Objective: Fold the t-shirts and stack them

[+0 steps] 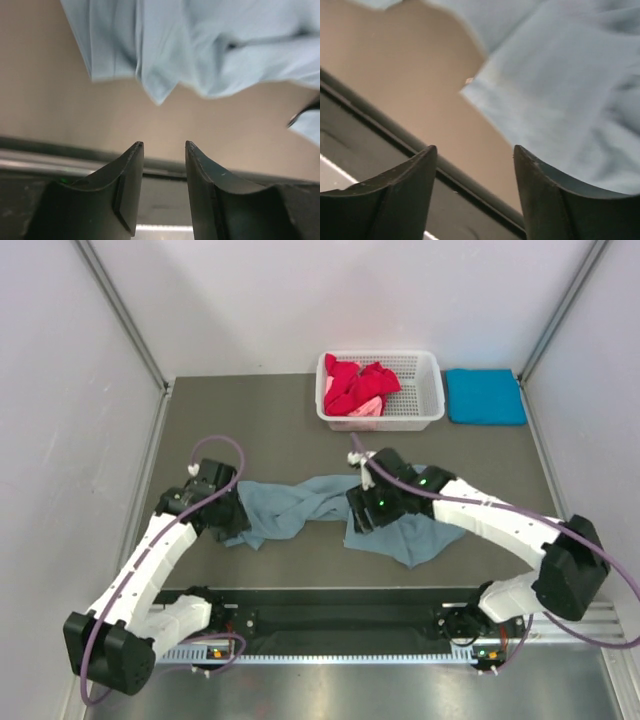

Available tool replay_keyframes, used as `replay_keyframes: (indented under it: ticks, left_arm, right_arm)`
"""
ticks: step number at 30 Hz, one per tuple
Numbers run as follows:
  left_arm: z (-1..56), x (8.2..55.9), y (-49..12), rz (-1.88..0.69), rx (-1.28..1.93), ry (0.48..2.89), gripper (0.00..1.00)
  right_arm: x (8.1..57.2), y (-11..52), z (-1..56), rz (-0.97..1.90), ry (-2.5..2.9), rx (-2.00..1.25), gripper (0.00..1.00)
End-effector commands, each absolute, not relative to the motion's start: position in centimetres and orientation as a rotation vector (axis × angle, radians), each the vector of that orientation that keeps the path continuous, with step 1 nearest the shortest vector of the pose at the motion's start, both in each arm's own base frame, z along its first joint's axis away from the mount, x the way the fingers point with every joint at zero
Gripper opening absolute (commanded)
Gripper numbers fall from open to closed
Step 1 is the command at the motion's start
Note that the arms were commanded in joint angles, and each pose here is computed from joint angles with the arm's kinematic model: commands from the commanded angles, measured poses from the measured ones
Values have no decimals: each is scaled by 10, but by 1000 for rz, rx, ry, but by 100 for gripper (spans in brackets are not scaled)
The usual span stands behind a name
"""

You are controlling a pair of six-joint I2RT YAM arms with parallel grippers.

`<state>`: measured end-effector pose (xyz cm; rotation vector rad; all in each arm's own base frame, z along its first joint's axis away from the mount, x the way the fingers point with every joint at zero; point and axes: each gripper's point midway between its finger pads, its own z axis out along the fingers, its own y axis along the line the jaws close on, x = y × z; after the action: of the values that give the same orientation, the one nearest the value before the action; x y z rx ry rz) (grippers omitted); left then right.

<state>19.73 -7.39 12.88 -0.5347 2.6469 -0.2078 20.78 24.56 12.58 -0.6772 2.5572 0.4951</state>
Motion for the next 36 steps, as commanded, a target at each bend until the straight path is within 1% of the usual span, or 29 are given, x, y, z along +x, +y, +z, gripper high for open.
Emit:
replay_keyframes:
  ticks: [1, 3, 4, 6, 7, 9, 10, 11, 13, 16, 19, 23, 31, 35, 36]
  left_arm:
    - [111, 175, -92, -346, -644, 2723, 44]
    - [104, 170, -93, -356, -691, 2733, 44]
    - [101, 169, -91, -341, -711, 2731, 45]
    - [100, 168, -89, -323, -721, 2730, 45]
    - [99, 168, -88, -313, -726, 2733, 46]
    - [93, 165, -86, -300, -742, 2737, 46]
    - [91, 171, -88, -321, -744, 2713, 46]
    - [81, 166, -92, -348, -757, 2729, 46]
    - [74, 171, -99, -397, -795, 2715, 46]
    - [61, 175, -94, -341, -856, 2704, 45]
    - [53, 183, -86, -277, -846, 2674, 45]
    - [51, 197, -85, -261, -823, 2649, 46]
    - [32, 204, -92, -262, -840, 2689, 46]
    - [28, 209, -92, -254, -847, 2684, 43]
    - [24, 208, -91, -237, -849, 2695, 39]
  right_arm:
    - [193, 295, 111, 627, 2560, -704, 61]
    - [191, 312, 107, 592, 2534, -761, 58]
    - [192, 319, 95, 540, 2559, -786, 54]
    - [194, 323, 84, 488, 2584, -805, 52]
    - [194, 324, 73, 450, 2608, -813, 52]
    - [197, 326, 71, 395, 2597, -830, 52]
    - [197, 326, 70, 380, 2595, -833, 52]
    - [199, 326, 71, 373, 2589, -831, 52]
    - [198, 323, 77, 383, 2577, -823, 52]
    - [197, 318, 86, 392, 2558, -802, 52]
    - [188, 308, 83, 399, 2575, -786, 51]
    - [179, 301, 81, 423, 2592, -765, 50]
    - [177, 297, 86, 437, 2581, -740, 50]
    - [178, 300, 86, 438, 2584, -754, 49]
    - [179, 302, 85, 440, 2585, -758, 49]
